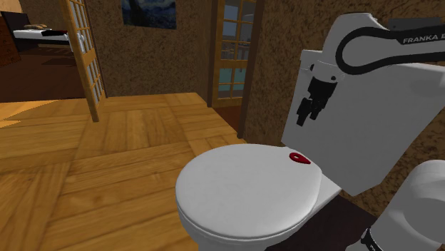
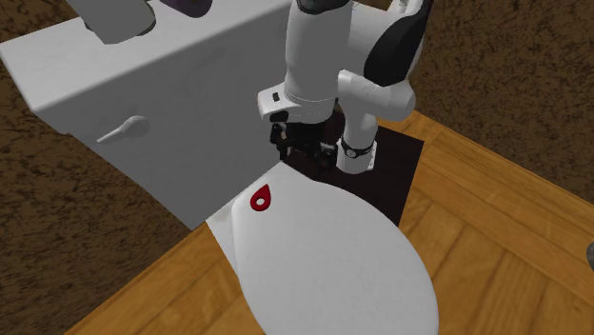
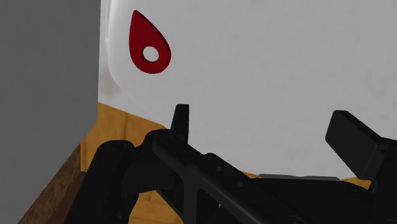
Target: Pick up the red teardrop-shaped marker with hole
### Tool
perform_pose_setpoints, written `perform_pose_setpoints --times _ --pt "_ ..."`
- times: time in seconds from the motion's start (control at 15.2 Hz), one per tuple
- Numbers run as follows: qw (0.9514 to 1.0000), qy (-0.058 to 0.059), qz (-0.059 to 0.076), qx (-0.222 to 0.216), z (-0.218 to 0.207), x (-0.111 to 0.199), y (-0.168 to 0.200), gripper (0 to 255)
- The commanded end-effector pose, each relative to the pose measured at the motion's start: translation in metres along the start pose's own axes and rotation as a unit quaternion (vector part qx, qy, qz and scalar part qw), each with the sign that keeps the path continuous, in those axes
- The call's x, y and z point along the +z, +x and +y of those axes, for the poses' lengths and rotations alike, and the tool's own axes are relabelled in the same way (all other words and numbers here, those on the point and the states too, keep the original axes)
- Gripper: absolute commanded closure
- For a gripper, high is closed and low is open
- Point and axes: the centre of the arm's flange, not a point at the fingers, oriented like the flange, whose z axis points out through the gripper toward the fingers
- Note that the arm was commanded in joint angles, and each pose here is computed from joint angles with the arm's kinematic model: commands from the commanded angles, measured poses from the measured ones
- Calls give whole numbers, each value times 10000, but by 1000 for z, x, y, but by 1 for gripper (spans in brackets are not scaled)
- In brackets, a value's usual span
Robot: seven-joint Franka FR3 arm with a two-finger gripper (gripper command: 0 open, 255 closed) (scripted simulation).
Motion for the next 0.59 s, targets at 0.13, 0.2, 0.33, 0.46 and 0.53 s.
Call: perform_pose_setpoints --times 0.13,0.2,0.33,0.46,0.53 --pt "9999 31 -94 -50 26 45 6 0" --pt "9999 39 -119 -61 33 56 7 0" --pt "9998 55 -169 -83 47 79 9 0" --pt "9997 71 -219 -105 61 101 11 0" --pt "9996 79 -244 -116 68 113 12 0"
